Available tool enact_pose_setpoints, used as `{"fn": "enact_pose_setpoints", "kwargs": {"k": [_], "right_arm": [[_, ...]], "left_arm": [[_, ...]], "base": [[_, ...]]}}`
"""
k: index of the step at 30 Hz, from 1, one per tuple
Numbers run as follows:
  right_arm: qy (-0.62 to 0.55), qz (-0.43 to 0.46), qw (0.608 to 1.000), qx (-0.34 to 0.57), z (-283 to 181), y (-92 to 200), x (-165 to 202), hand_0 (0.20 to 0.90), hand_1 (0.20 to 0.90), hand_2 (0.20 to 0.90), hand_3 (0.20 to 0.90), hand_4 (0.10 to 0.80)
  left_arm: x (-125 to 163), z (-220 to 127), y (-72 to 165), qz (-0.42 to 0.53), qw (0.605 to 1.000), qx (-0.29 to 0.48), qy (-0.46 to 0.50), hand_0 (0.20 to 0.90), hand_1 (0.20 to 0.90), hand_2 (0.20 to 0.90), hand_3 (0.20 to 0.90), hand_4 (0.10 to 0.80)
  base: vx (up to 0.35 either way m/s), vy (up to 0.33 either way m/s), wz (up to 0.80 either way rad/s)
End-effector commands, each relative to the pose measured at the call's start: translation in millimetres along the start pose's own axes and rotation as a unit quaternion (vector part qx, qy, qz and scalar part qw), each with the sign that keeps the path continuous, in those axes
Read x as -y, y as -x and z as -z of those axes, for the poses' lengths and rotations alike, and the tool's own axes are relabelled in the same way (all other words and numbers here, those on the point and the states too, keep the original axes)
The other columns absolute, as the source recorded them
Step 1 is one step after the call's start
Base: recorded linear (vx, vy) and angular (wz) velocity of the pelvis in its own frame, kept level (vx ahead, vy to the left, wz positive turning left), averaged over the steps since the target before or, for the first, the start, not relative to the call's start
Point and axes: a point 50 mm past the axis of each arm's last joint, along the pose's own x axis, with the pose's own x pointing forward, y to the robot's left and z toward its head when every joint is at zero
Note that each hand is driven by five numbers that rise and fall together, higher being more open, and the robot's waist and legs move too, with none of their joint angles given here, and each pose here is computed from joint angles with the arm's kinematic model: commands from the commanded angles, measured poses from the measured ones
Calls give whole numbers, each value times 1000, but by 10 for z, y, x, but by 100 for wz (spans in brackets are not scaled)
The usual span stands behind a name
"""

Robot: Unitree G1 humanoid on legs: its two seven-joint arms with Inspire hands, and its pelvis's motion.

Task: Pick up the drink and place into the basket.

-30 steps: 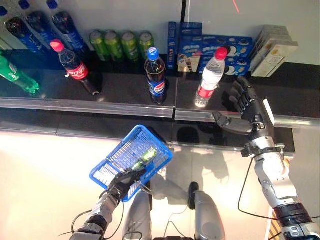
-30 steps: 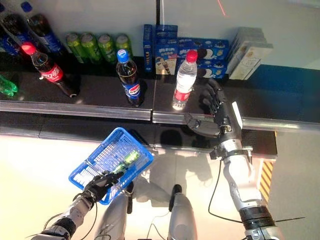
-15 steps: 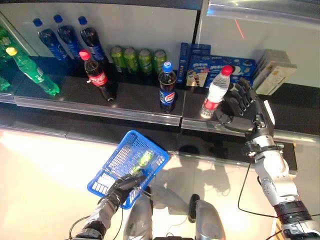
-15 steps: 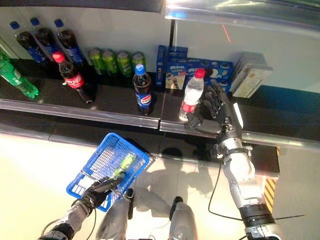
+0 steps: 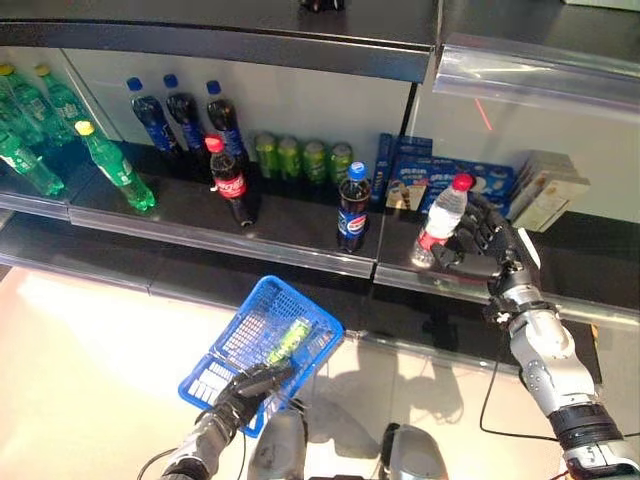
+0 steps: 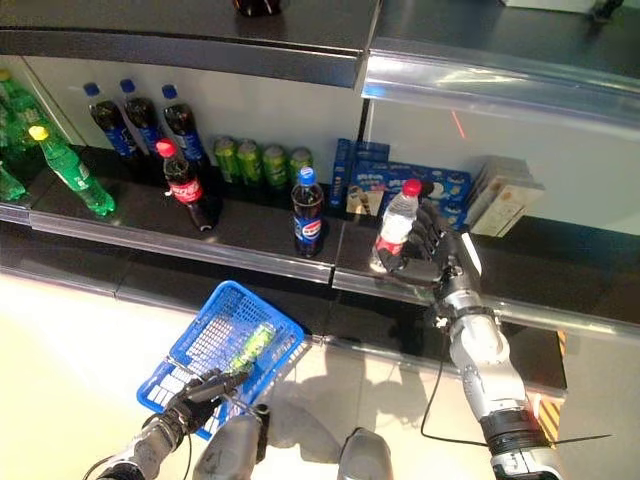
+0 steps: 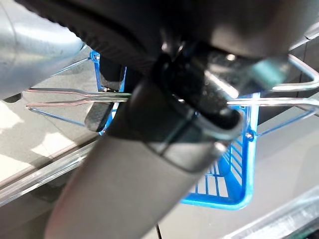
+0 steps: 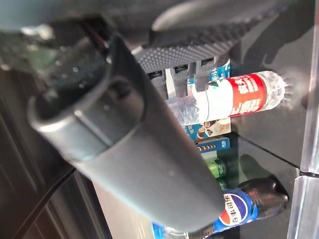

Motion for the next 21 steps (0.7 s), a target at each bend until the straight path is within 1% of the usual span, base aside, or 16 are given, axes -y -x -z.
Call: {"fn": "enact_pose_setpoints", "kwargs": {"k": [1,6,11,15,21], "right_arm": [[6,22,996,86,-386,-144,148,900,900,900,900,800],[19,23,997,77,-391,-185,144,900,900,900,900,800],[16,57,995,85,-405,-209,168,900,900,900,900,800],[27,79,991,107,-367,-80,175,900,900,900,900,800],[26,77,985,154,-425,143,163,900,900,900,900,800]], "left_arm": [[-842,818,732,-95,972,-190,-101,300,300,300,200,100],[-838,802,727,-91,971,-193,-104,300,300,300,200,100],[-842,774,719,-89,972,-189,-105,300,300,300,200,100],[-823,821,736,-86,974,-185,-100,300,300,300,200,100],[-784,786,707,-87,981,-158,-76,300,300,300,200,100]], "base": [[0,0,0],[6,-1,0],[0,0,0],[-22,6,1],[-102,16,-6]]}}
